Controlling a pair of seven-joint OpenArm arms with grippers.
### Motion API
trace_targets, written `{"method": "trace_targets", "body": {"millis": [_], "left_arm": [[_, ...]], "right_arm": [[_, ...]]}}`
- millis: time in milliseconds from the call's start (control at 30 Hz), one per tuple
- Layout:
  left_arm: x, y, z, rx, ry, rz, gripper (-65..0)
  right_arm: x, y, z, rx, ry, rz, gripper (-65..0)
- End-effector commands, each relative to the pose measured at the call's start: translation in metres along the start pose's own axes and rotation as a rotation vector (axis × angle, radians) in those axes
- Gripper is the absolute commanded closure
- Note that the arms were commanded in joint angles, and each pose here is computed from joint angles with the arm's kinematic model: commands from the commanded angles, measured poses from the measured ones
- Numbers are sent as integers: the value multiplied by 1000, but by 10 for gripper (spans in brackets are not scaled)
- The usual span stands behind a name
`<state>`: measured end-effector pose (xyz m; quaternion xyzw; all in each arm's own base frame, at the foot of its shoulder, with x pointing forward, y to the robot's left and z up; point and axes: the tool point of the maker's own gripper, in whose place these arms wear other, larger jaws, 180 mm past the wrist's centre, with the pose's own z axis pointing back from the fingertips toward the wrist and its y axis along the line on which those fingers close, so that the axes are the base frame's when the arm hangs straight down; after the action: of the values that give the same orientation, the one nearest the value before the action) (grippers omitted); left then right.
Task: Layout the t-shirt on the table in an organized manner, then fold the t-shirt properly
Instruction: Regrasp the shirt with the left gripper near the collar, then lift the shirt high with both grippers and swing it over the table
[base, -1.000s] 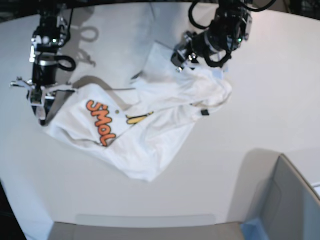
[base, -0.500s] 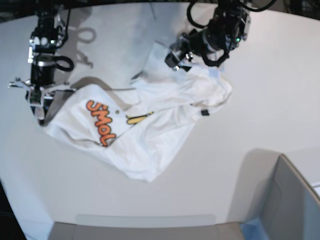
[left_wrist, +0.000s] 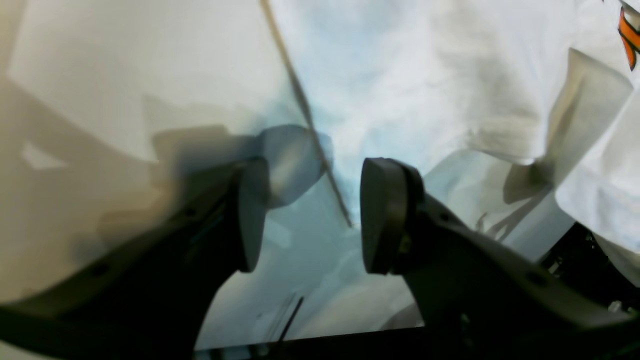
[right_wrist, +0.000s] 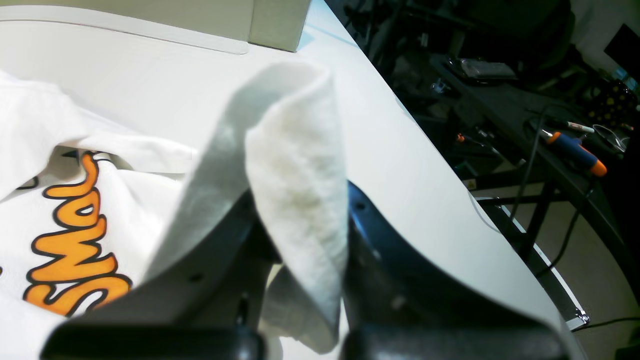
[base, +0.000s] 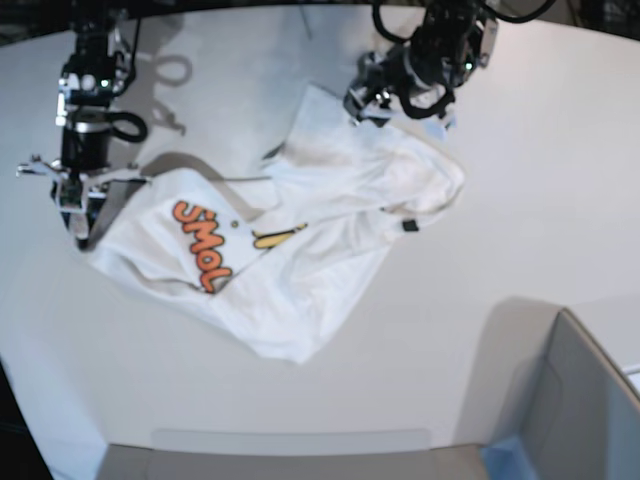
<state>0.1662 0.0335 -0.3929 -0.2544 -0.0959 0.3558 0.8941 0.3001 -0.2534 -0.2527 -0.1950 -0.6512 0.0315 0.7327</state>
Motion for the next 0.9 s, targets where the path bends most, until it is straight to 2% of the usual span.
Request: {"method": "trace_targets", "body": {"millis": [0, 100, 267, 633, 733, 767, 867], "left_arm": [[-4, -7, 1, -20, 17, 6, -311], [0, -16, -4, -36, 18, 5, -311], [-1, -19, -18, -20, 78, 15, -311], [28, -51, -19, -78, 25, -23, -311], [30, -58, -28, -72, 40, -42, -304], [28, -58, -35, -56, 55, -55, -288], [28, -46, -56, 12, 83, -53, -163]], "right_arm": [[16, -6, -2, -17, -62, 11, 0], [17, -6, -1, -17, -65, 11, 0], [18, -6, -1, -17, -66, 11, 0], [18, -6, -1, -17, -68, 11, 0], [18, -6, -1, -17, -68, 11, 0], [18, -6, -1, -17, -68, 11, 0], [18, -6, -1, -17, -68, 11, 0]]}}
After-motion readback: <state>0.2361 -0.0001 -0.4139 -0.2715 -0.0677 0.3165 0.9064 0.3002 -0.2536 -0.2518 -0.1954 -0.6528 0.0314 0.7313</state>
